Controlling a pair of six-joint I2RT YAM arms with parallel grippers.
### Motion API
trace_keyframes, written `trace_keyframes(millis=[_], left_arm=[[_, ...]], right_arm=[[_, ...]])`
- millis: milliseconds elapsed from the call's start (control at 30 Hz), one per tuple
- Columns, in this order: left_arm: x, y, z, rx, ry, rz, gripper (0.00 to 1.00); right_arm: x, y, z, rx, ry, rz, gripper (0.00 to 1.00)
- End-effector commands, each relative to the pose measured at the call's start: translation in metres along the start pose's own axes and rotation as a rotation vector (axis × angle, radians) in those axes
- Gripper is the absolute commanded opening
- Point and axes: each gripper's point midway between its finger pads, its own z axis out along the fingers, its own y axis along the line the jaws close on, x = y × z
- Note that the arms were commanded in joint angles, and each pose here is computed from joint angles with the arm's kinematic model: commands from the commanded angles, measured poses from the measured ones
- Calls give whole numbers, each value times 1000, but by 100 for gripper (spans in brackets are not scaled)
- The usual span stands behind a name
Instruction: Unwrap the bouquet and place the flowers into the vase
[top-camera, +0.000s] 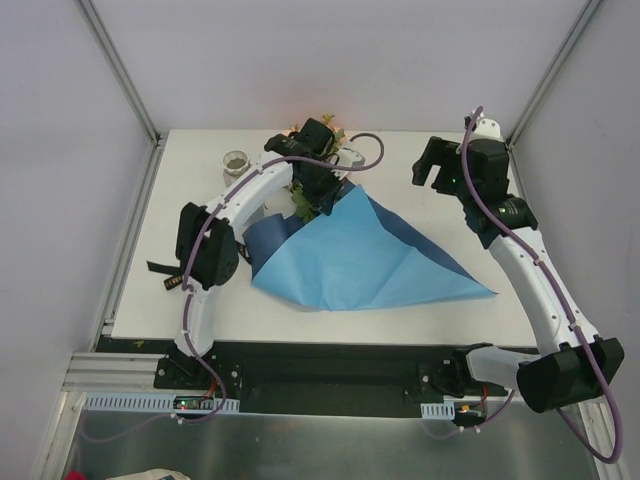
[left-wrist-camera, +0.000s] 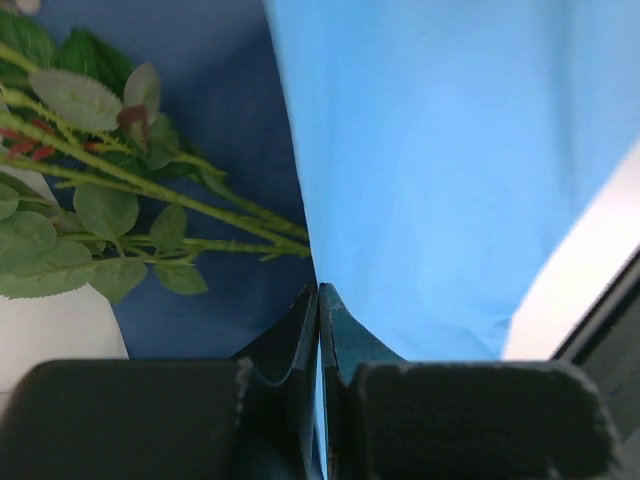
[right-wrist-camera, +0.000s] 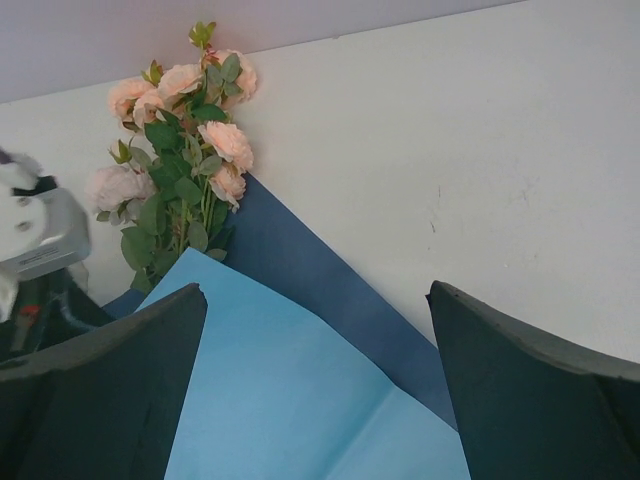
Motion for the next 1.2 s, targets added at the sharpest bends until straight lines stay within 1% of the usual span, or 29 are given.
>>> trace_keyframes(millis=[0,67,100,167,200,267,300,367,433,467,500,567,600,633,667,733,767,800,900,933,967,1100,1133,1167], left_arm=[[-36,-71,-80,25,-150,130,0],[-32,-87,-87,44,-146,147,0],[-32,-98,-99,55,-167,166,0],[-23,-114,-103,76,-155,179,0],[-22,-124,-115,78,-174,196,0],[-13,-141,-121,106,-165,220,0],[-9,-152,-133,114,-179,241,0],[2,-175,-149,157,-182,282,0],[15,-189,-154,200,-165,307,0],[24,-205,-162,248,-172,335,0],[38,-209,-158,274,-138,333,2],[52,-222,-165,324,-141,377,5],[65,-224,-160,349,-105,370,6],[72,-227,-161,364,-97,387,10],[77,-231,-163,383,-90,397,11],[91,-244,-169,453,-68,407,15],[95,-249,-173,476,-69,414,15],[99,-256,-176,510,-65,427,17],[112,-264,-182,543,-34,448,28],[117,-269,-184,566,-20,454,30],[122,-270,-187,572,-9,453,36],[131,-270,-190,571,-1,472,45],[131,-269,-191,562,-4,476,47],[130,-266,-192,541,-7,483,49]], right_arm=[[-32,3,-17,-5,-85,25,97],[-33,2,-20,4,-88,19,97],[-32,0,-21,12,-84,15,97],[-34,-5,-25,34,-96,8,97],[-32,-7,-26,42,-91,3,97],[-34,-13,-30,55,-99,8,96],[-34,-15,-31,55,-100,16,96],[-34,-21,-33,63,-101,31,97],[-33,-23,-34,56,-97,57,96],[-30,-21,-33,38,-86,62,97],[-27,-18,-32,23,-73,67,97],[-13,-9,-26,-27,-19,92,99],[-6,-6,-23,-45,2,103,97],[3,-1,-21,-72,35,112,95],[19,8,-19,-101,74,106,94],[36,19,-19,-121,112,70,93],[49,35,-22,-156,141,27,93],[62,40,-23,-161,172,8,93],[94,58,-29,-176,232,-52,92],[100,62,-31,-181,240,-61,91],[108,71,-37,-199,249,-84,91],[142,82,-69,-252,317,-110,91],[156,88,-85,-297,334,-126,90],[166,87,-94,-301,355,-137,90]])
